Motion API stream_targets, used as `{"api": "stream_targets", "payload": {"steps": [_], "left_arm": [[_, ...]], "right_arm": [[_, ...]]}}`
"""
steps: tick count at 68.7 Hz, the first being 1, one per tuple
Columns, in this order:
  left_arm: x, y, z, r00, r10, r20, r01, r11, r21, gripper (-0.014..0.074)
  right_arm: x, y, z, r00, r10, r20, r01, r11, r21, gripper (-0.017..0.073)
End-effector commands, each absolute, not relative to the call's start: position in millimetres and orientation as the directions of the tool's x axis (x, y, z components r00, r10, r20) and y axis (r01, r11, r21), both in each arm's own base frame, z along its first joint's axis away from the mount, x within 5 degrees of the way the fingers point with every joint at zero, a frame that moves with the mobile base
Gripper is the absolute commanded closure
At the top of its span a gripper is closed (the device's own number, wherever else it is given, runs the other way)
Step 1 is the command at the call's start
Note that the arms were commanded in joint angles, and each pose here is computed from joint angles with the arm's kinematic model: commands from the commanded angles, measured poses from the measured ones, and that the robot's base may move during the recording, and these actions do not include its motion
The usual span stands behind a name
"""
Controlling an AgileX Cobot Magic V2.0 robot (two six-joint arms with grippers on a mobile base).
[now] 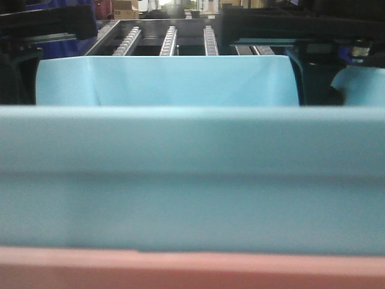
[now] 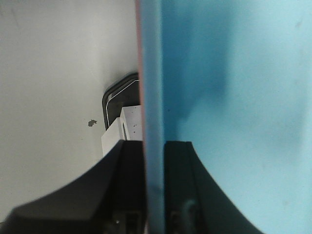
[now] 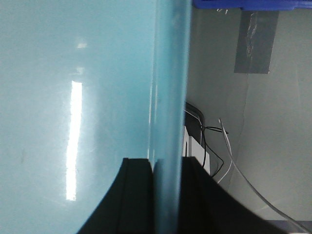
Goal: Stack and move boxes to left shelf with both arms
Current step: 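Hold the lifted stack with both grippers while the base drives, then lower the held stack with both grippers onto the roller shelf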
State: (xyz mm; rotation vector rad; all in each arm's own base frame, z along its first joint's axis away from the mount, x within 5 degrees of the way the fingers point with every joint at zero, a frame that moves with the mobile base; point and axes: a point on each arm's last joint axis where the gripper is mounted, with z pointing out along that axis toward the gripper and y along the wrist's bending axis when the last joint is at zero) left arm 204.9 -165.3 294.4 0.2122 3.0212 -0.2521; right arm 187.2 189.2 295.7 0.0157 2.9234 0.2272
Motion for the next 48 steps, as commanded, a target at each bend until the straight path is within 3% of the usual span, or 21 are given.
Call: {"api": "stream_targets", "payload": {"steps": [1,5,48], "left_arm": [[193.5,-157.1,311.4,-0.985,0.156,-0.077,0.165,0.979,-0.124,0.0603],[193.1,-158.9,312.2,-0.992,0.111,-0.066,0.12,0.981,-0.153,0.0603],[193.3,-160.2,312.5,-0.991,0.112,-0.07,0.122,0.978,-0.167,0.0603]], "right_arm": [[187.3,181.2,313.2,-0.962,0.015,-0.273,-0.025,0.989,0.143,0.0503],[187.3,181.2,313.2,-0.962,0.015,-0.273,-0.025,0.989,0.143,0.0503],[190.6,184.0,314.7,-0.95,0.018,-0.311,-0.037,0.984,0.172,0.0503]]}}
